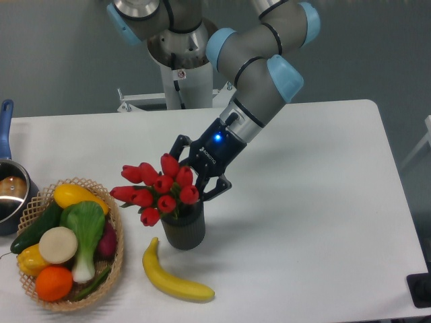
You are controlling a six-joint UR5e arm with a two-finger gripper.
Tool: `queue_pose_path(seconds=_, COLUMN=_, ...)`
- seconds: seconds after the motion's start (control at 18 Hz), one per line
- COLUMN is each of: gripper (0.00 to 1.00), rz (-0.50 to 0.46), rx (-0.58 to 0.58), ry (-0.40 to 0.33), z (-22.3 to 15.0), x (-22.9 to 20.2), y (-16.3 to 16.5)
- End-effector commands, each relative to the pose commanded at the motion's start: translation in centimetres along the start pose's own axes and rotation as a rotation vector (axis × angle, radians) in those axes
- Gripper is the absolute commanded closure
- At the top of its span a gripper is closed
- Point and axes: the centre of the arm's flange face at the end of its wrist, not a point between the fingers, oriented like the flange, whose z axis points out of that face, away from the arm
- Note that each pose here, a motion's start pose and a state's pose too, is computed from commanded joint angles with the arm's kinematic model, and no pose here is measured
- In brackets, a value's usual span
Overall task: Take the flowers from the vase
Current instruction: 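Close the gripper around the tulip stems just below the blooms, then lift the gripped tulips straight up out of the black vase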
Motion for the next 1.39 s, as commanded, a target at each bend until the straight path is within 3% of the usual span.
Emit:
queue_pose_path(seconds=0.56, gripper=0.64, rz=-0.038, rx=0.033, ry=-0.007, z=-0.7, x=0.0, y=-0.1)
queue_pose_path(seconds=1.39, gripper=0.64, rz=-0.079, rx=0.164, ry=-0.062, z=-5.9, x=2.2, y=-5.7)
